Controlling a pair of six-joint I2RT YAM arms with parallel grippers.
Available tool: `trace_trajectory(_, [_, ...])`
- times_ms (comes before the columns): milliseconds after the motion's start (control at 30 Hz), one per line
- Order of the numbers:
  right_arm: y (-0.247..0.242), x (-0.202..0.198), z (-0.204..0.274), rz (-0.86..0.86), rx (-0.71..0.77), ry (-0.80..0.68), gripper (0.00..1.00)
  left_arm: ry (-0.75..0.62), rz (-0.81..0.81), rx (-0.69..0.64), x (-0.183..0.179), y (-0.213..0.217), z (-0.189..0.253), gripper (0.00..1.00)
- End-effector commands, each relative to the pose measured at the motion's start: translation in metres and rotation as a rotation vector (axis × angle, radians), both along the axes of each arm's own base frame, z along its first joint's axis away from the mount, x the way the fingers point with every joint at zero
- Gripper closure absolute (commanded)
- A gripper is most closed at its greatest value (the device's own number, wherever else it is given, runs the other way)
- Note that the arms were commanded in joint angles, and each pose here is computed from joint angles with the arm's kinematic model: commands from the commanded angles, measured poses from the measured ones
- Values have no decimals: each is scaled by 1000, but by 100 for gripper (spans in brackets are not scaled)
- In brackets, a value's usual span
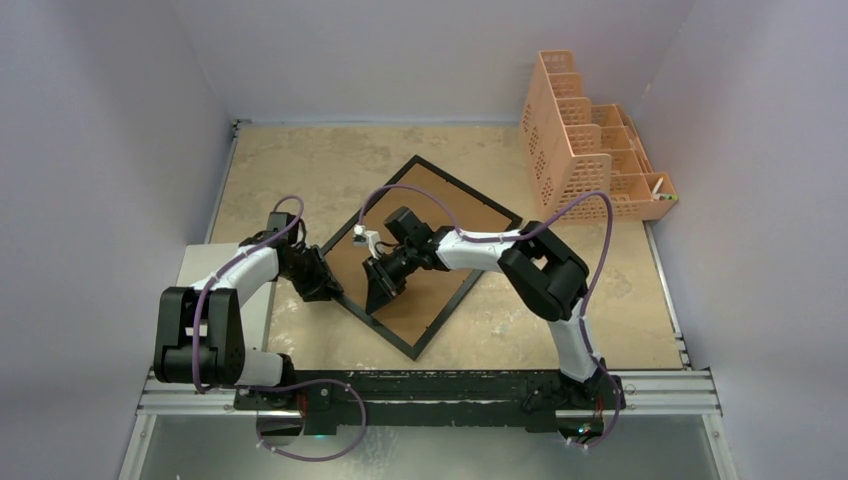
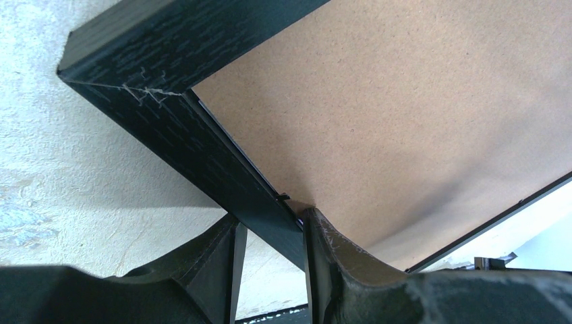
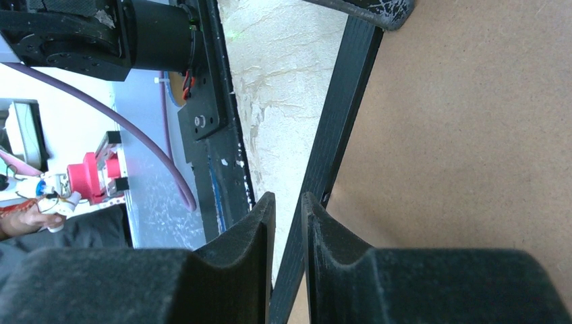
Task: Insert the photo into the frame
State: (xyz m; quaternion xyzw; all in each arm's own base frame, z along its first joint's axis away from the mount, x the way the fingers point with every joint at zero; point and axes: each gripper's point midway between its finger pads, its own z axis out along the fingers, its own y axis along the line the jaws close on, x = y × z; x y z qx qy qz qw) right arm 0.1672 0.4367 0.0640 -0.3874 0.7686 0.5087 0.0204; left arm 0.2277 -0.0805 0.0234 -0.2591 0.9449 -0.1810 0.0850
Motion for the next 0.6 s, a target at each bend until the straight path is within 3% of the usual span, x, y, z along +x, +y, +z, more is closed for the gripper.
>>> trace_trajectory(0, [6,-3,5,28,19,25,76,-16,5,84,8,13,-6,62])
trace_trajectory(567, [6,-5,-13,21,-42,52,77,-12,5,86,8,14,-7,63])
